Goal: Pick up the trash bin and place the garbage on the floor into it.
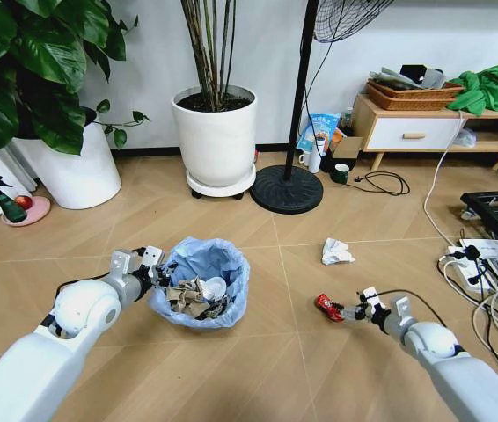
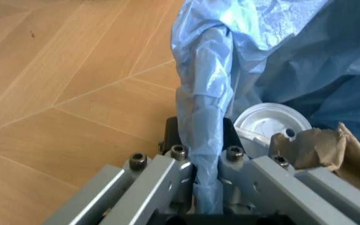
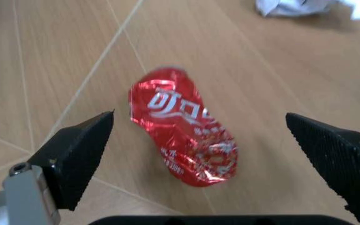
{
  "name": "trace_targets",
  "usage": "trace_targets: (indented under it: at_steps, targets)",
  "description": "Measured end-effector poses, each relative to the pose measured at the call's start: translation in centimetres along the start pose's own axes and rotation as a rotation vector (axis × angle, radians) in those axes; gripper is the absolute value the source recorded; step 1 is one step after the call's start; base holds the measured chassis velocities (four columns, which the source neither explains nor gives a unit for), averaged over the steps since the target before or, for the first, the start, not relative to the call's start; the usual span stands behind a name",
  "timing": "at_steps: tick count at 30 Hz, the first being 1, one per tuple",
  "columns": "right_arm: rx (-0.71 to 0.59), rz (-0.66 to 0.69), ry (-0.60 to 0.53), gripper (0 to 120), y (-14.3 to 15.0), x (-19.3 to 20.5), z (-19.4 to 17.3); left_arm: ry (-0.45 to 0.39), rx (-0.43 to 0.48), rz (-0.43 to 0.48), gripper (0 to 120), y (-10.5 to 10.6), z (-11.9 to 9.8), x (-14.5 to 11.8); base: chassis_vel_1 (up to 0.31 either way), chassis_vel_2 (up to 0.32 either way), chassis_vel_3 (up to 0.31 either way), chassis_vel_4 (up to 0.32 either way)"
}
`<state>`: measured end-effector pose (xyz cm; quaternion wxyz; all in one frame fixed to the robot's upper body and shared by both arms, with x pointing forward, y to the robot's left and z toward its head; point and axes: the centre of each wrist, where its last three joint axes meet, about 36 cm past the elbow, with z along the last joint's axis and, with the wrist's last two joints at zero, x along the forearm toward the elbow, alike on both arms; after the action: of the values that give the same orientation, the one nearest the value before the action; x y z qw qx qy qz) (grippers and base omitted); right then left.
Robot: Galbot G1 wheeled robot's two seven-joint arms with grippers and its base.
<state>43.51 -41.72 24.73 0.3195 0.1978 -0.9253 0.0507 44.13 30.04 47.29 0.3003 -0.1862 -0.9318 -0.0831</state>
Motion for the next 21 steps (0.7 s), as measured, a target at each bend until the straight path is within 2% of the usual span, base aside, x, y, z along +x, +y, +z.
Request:
trace_targets:
  at_steps: [9, 16, 21]
  targets:
    - [0.006, 0.002, 0.063, 100, 0.7, -3.4, 1.7, 0.004, 0.002, 0.002, 0, -0.3, 0.2, -0.2, 0.000, 0.000, 0.000, 0.000]
    - [0.002, 0.009, 0.060, 100, 1.8, -5.2, 2.1, 0.005, 0.005, 0.006, 0, -0.3, 0.2, -0.4, 0.000, 0.000, 0.000, 0.000]
    - [-0.002, 0.020, 0.067, 94, 2.4, -6.0, 2.3, 0.006, 0.006, 0.011, 0, -0.5, 0.2, -0.6, 0.000, 0.000, 0.000, 0.000]
